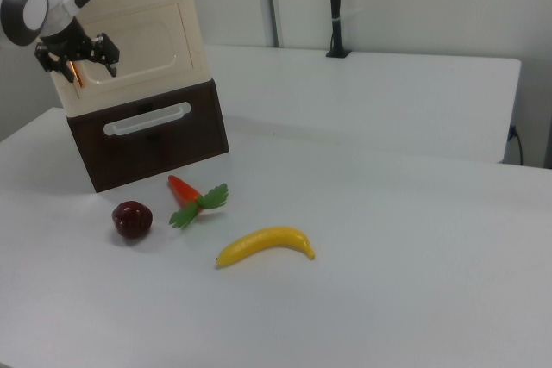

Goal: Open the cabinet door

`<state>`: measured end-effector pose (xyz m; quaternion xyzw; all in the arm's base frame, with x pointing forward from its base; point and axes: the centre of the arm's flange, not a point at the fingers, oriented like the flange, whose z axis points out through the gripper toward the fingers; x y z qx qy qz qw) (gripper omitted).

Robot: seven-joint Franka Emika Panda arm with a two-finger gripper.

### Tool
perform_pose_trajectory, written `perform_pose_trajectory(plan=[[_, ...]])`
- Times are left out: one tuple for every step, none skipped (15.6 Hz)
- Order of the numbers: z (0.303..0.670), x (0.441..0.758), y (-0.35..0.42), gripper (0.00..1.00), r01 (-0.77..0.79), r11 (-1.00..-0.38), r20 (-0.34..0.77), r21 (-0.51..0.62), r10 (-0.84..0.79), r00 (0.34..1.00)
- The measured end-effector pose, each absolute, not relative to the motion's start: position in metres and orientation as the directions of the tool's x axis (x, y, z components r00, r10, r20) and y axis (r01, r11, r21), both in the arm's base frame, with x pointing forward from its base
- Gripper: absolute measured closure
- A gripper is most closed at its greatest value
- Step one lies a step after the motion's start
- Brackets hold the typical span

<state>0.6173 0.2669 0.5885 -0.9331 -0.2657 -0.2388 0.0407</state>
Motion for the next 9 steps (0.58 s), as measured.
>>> perform_pose_trajectory(plan=[[0.586,0.616,0.274,0.00,0.544,-0.837,0.467,0.061,0.506,0.726],[0.585,0.615,0.280,0.03,0.565,-0.822,0.470,0.068,0.526,0.709],[0.586,0.614,0.285,0.03,0.579,-0.812,0.479,0.074,0.538,0.693],[0.588,0.613,0.289,0.11,0.586,-0.806,0.492,0.078,0.542,0.681],[0.590,0.613,0.292,0.13,0.590,-0.803,0.504,0.079,0.543,0.672],[0.591,0.612,0.295,0.13,0.594,-0.801,0.513,0.080,0.544,0.664],[0.592,0.611,0.298,0.19,0.596,-0.799,0.520,0.080,0.544,0.659],[0.592,0.610,0.300,0.21,0.599,-0.797,0.522,0.080,0.545,0.656],[0.591,0.609,0.303,0.21,0.603,-0.794,0.523,0.079,0.548,0.653]])
